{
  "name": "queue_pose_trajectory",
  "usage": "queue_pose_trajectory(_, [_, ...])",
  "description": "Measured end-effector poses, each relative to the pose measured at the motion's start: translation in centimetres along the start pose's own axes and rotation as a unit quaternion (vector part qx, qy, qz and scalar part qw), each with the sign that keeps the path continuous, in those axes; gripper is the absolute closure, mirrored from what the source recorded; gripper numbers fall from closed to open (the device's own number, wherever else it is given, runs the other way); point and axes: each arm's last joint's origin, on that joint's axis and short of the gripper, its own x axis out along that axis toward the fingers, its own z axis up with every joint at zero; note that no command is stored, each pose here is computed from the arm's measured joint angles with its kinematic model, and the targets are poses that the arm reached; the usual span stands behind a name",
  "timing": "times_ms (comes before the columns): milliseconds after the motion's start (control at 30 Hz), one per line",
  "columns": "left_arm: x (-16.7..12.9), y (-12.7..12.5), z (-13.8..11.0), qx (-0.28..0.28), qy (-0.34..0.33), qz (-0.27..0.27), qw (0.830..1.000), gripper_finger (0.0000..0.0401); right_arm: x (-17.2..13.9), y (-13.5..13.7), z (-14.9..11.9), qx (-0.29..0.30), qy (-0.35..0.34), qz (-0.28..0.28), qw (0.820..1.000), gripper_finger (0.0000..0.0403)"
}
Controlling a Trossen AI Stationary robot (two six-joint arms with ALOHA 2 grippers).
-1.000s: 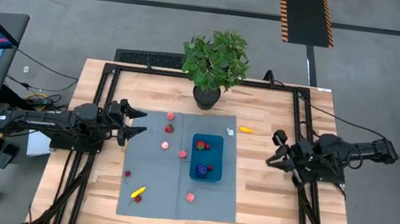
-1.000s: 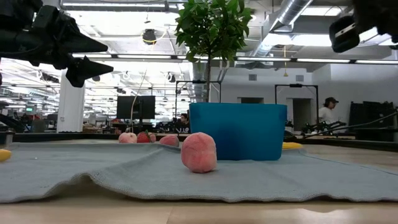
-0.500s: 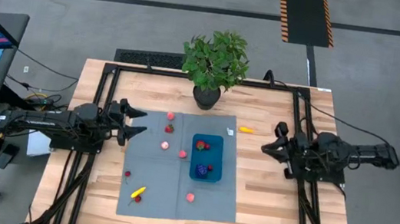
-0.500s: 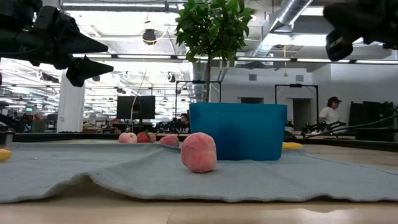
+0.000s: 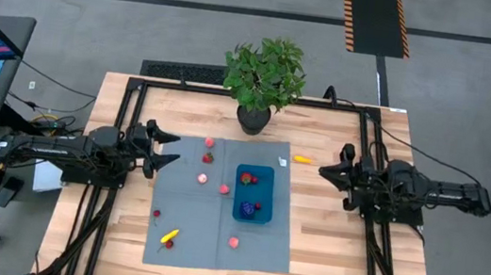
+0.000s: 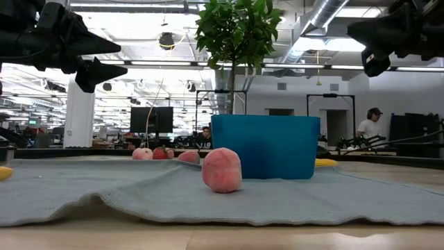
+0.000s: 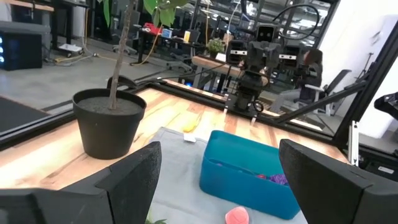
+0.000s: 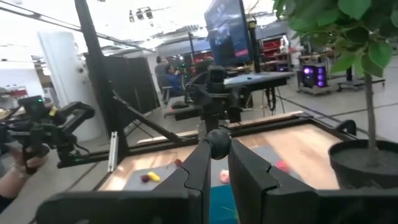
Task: Pick and placing Produce into tupperware
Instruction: Put the blueberry into the bin
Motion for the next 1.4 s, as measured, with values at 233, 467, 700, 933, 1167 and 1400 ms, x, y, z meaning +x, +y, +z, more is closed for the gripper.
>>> queue_pose_trajectory(233, [0.0, 0.0, 0.0, 0.0, 0.0, 0.0, 1.0, 0.0085, 0.0, -0.5, -0.1, -0.001, 0.0, -0.056, 0.998, 0.0331])
queue_pose_trajectory(467, [0.0, 0.0, 0.0, -0.002, 0.0, 0.0, 1.0, 0.0085, -0.2, -1.3, 0.0, -0.04, -0.013, -0.184, 0.982, 0.0331])
queue_pose_trajectory(700, [0.0, 0.0, 0.0, -0.012, 0.003, 0.001, 1.0, 0.0085, -0.2, -1.3, 0.0, -0.038, -0.012, -0.195, 0.98, 0.0331])
queue_pose_trajectory(933, [0.0, 0.0, -0.1, -0.016, 0.005, 0.001, 1.0, 0.0085, -0.1, -0.5, -0.3, -0.007, 0.006, -0.1, 0.995, 0.0331])
queue_pose_trajectory(1167, [0.0, 0.0, -0.1, -0.013, 0.003, 0.001, 1.0, 0.0085, 0.0, 0.5, -0.1, 0.007, 0.005, 0.019, 1.0, 0.0331])
queue_pose_trajectory(1400, [0.0, 0.0, 0.2, 0.003, -0.011, 0.01, 1.0, 0.0085, -0.3, 1.8, 2.2, -0.015, -0.061, 0.128, 0.99, 0.0331])
